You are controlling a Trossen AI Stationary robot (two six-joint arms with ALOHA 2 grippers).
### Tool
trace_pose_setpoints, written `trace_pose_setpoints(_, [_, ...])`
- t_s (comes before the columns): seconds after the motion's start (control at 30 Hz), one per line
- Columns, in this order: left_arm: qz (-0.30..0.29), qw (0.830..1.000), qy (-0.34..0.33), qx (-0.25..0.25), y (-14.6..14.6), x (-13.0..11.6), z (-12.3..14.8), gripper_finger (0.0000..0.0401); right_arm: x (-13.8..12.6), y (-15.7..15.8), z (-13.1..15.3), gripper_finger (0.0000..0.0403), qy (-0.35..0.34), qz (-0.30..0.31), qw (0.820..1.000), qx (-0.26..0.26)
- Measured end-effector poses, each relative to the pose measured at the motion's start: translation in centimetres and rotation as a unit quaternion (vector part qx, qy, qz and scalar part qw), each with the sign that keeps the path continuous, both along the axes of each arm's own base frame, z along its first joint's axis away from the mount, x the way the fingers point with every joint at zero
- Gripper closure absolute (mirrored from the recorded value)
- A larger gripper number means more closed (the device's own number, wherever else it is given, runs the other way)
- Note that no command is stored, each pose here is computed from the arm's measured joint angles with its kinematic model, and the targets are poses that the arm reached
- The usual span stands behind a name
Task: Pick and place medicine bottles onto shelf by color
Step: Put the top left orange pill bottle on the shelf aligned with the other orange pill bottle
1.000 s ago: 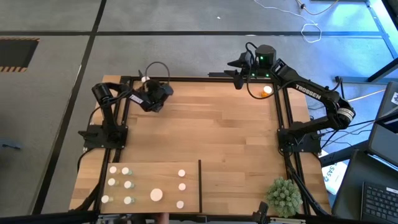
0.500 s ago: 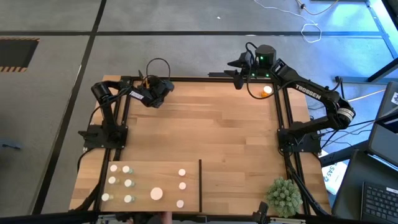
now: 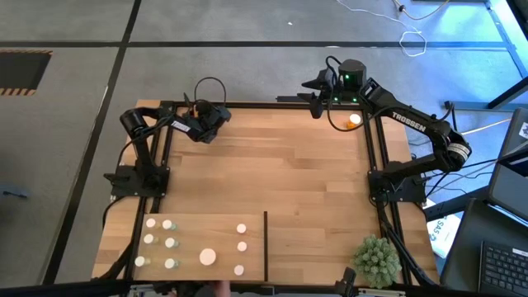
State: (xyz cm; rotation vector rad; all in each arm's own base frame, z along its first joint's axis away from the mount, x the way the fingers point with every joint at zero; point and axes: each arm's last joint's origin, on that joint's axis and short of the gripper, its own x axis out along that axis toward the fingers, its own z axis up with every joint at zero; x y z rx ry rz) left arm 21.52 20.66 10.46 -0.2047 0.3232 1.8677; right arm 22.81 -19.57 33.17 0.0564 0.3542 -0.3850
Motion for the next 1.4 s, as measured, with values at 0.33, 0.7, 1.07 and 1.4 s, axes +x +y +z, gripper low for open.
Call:
trace_pose_setpoints(0.33, [-0.004, 1.0, -0.014, -0.016, 0.1, 0.2, 0.0, 0.0063, 0.0, 0.0, 0.0, 0.0189, 0.0, 0.0, 1.0, 0.0])
trace_pose_setpoints(0.7, [0.036, 0.997, -0.038, -0.061, 0.3, 0.7, 0.6, 0.0063, 0.0, 0.0, 0.0, 0.0189, 0.0, 0.0, 1.0, 0.0])
trace_pose_setpoints(1.07, [0.036, 0.989, -0.097, -0.103, 0.3, 0.6, 0.6, 0.0064, 0.0, 0.0, 0.0, 0.0189, 0.0, 0.0, 1.0, 0.0])
trace_pose_setpoints(1.4, [0.027, 0.983, -0.123, -0.133, 0.4, 0.4, 0.8, 0.0064, 0.0, 0.0, 0.0, 0.0189, 0.0, 0.0, 1.0, 0.0])
